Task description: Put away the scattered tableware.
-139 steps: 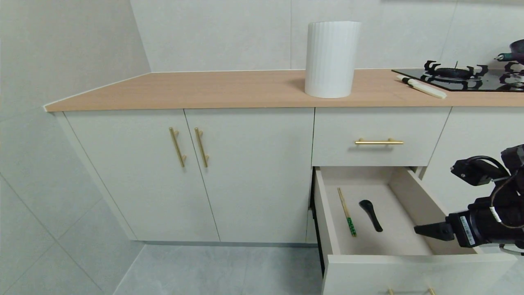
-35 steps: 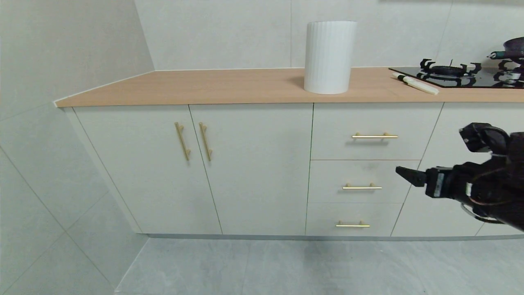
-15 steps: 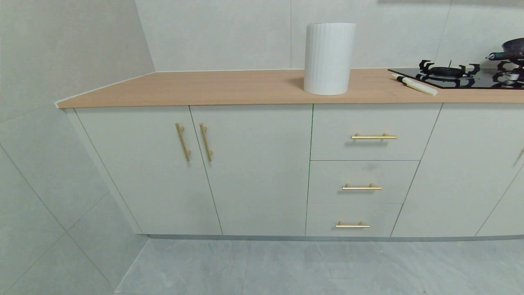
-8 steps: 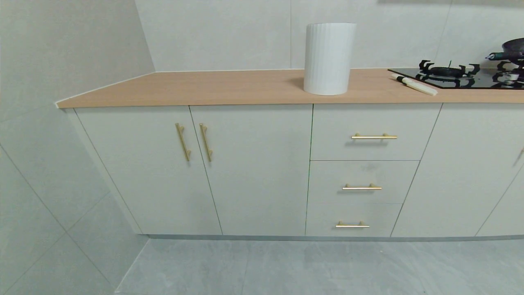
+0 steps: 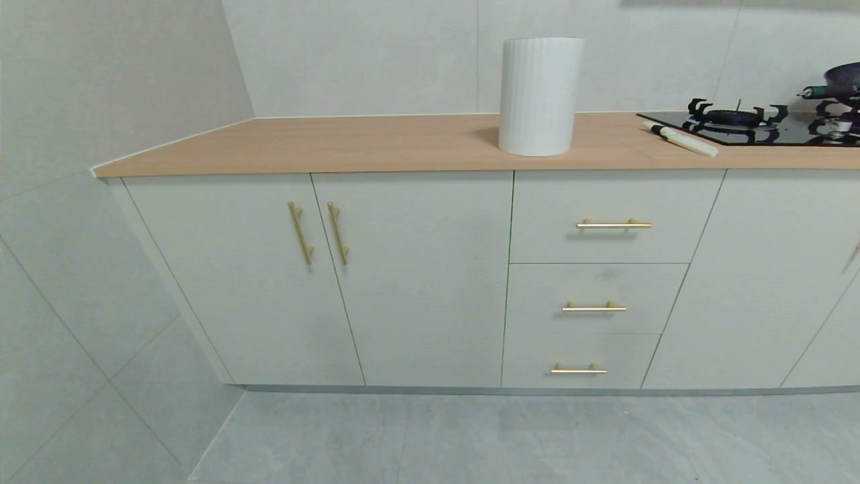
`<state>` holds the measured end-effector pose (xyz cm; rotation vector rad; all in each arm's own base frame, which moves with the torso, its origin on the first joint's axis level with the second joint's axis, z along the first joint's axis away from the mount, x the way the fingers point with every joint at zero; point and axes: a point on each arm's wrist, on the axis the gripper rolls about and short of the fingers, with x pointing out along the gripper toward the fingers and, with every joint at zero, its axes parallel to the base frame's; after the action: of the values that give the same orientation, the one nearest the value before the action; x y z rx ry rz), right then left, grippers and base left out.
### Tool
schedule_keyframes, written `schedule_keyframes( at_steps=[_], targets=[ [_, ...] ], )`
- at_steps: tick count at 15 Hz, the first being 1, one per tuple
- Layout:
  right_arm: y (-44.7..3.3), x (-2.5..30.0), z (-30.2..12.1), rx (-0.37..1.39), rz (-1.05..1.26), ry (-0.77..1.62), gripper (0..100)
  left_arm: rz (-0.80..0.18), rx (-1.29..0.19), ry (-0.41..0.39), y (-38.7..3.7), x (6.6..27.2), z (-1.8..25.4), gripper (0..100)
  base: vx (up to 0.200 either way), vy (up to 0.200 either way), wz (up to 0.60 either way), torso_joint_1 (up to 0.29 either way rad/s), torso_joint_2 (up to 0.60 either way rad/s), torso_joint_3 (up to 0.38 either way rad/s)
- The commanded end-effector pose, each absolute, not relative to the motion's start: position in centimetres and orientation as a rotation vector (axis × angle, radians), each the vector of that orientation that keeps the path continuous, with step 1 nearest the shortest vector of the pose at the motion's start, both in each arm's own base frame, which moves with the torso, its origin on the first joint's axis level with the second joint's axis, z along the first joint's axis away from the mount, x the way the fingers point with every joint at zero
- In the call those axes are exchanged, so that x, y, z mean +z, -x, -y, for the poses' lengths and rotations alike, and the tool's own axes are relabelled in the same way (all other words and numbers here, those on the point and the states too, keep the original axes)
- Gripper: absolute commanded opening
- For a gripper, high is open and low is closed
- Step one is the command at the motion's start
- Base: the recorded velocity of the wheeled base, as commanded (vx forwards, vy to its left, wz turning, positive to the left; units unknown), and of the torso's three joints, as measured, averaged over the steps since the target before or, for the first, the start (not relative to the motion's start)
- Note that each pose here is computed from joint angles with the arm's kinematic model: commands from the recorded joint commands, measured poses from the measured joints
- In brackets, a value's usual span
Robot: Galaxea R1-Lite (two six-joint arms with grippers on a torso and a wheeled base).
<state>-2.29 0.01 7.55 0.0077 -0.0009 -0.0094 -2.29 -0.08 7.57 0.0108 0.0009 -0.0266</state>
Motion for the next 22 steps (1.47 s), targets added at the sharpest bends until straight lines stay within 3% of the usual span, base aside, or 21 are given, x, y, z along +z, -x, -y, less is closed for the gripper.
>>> schedule_keyframes(
  at_steps=[1, 5, 22],
  targets=[
    [2.27, 7.52, -0.01, -0.008, -0.005, -0.006, 100, -0.001, -0.026, -0.012, 2.29, 7.56, 0.08, 100, 0.000, 0.000, 0.00, 0.000, 0.00, 0.000],
    [2.27, 7.52, -0.01, -0.008, -0.005, -0.008, 100, -0.003, -0.026, -0.012, 2.28, 7.56, 0.08, 100, 0.000, 0.000, 0.00, 0.000, 0.00, 0.000],
    [2.27, 7.52, -0.01, -0.006, -0.005, -0.008, 100, -0.001, -0.026, -0.012, 2.28, 7.58, 0.08, 100, 0.200, 0.000, 0.00, 0.004, 0.00, 0.002]
  ],
)
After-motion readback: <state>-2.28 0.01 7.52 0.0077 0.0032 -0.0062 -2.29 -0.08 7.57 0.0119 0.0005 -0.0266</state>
